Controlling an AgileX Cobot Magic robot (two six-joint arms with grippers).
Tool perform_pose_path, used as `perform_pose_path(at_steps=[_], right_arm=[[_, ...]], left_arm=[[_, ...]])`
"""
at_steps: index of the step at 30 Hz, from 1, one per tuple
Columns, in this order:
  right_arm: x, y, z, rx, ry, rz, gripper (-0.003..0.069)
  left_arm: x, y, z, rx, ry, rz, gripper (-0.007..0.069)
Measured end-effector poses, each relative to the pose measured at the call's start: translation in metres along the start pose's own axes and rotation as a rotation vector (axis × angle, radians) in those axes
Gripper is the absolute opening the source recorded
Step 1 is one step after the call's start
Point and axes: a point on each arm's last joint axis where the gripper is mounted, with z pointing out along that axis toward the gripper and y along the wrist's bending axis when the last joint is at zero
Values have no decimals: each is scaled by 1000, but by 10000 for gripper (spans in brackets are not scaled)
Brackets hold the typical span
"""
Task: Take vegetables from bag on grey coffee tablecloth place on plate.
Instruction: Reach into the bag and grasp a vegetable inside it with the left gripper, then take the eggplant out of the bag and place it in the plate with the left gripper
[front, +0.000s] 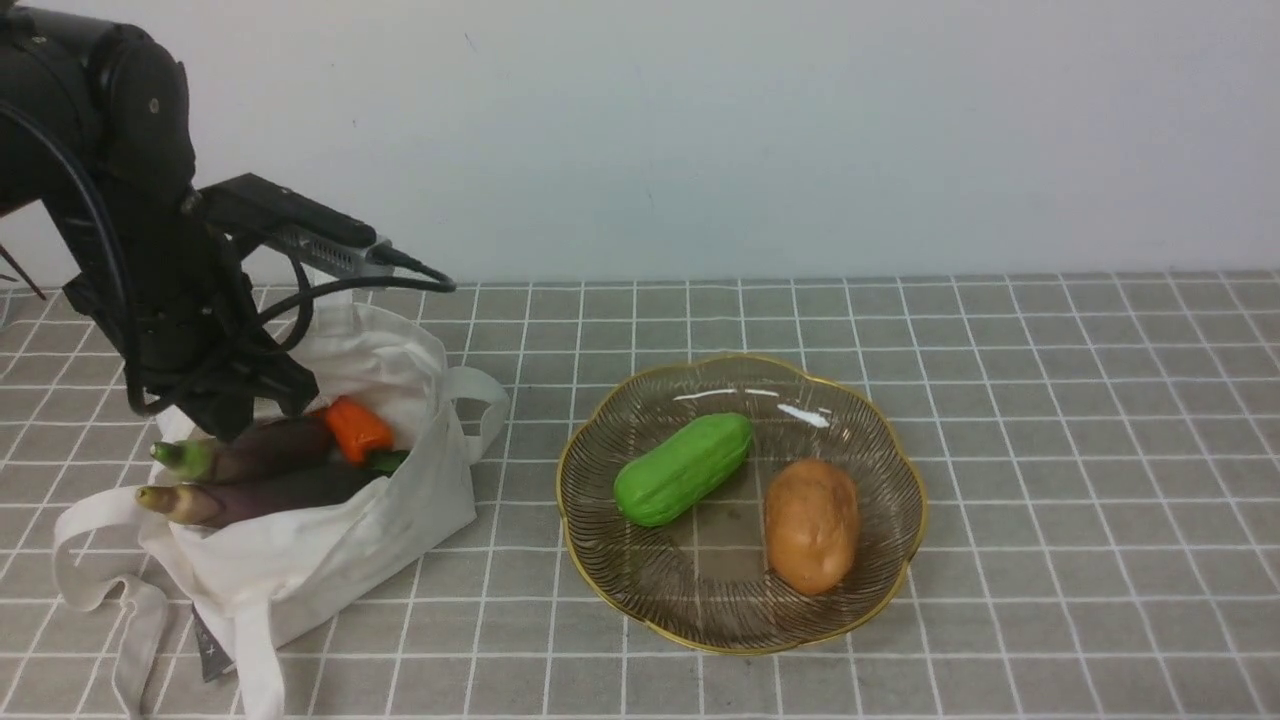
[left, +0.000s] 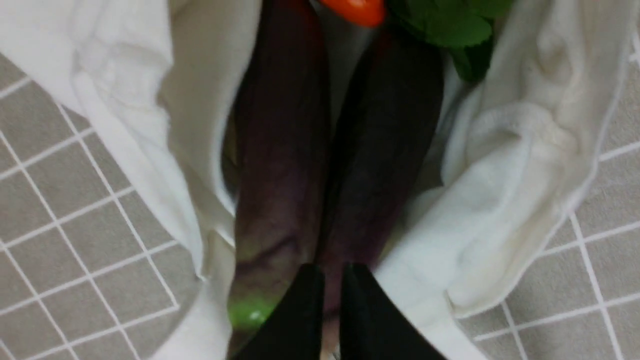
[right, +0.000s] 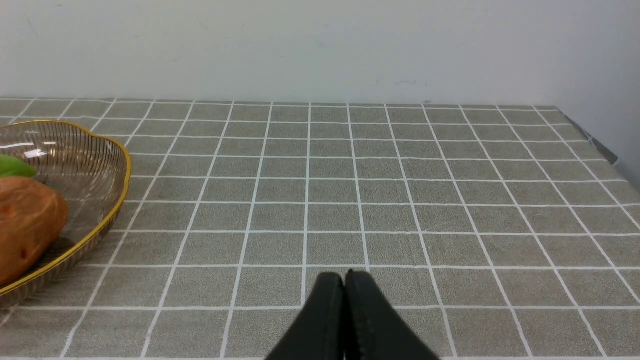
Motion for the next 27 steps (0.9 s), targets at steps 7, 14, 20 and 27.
perform_pose_path(at_steps=[7,14,20,27], right_arm=[[0,0,0,0,0,0,-13],[0,0,0,0,0,0,-13],[0,0,0,0,0,0,-13],[0,0,0,0,0,0,-13]], left_arm=[[-7,5,22,-49,33,37,310],[-8,7,40,-59,92,59,461],[-3,6,49,-45,179,65,372],[-6,-1,45,-2,175,-34,219]])
